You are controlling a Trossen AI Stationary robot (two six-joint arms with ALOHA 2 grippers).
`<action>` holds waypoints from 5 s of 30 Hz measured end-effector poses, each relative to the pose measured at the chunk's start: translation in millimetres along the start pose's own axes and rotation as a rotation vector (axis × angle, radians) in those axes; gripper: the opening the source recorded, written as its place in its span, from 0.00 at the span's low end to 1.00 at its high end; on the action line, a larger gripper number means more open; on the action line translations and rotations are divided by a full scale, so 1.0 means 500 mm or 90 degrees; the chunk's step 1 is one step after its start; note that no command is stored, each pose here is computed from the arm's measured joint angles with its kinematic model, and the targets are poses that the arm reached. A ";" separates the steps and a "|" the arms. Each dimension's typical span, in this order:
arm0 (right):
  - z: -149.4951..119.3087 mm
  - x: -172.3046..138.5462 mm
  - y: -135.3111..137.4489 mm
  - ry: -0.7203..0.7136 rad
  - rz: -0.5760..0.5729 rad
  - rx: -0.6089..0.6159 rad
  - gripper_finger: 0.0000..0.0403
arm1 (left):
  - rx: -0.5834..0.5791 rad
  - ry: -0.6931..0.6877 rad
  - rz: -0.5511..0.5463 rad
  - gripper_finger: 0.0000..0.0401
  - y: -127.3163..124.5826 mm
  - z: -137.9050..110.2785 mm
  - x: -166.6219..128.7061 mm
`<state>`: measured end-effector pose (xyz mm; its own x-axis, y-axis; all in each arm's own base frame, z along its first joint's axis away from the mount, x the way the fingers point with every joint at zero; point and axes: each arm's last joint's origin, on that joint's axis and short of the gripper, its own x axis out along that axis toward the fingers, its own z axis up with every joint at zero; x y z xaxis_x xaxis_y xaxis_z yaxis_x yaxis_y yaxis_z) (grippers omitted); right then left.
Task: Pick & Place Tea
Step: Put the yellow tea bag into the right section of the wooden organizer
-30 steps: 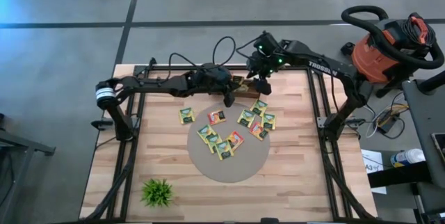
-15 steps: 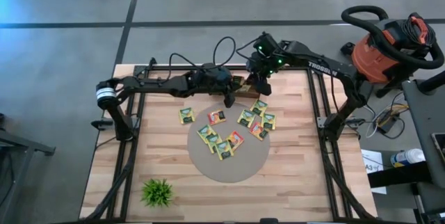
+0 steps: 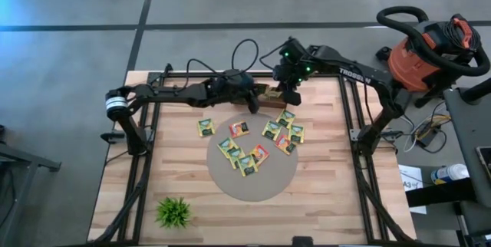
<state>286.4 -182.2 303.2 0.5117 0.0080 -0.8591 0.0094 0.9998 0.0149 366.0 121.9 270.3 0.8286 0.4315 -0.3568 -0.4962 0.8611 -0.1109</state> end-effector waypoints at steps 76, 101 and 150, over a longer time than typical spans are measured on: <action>-0.010 0.034 -0.115 0.025 -0.104 0.077 0.44 | -0.282 0.133 0.152 0.35 0.052 -0.144 -0.266; -0.021 0.028 -0.045 -0.039 -0.057 0.132 0.44 | 0.169 0.426 0.110 0.35 0.031 -0.218 -0.284; 0.079 0.074 0.040 -0.179 -0.030 0.150 0.44 | -0.537 0.254 0.157 0.35 0.015 -0.315 -0.167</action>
<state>339.4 -162.6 291.9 0.7223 -0.0749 -0.6875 0.2191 0.9677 0.1248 252.0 50.1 153.3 0.6043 0.3176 -0.7307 -0.7964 0.2142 -0.5655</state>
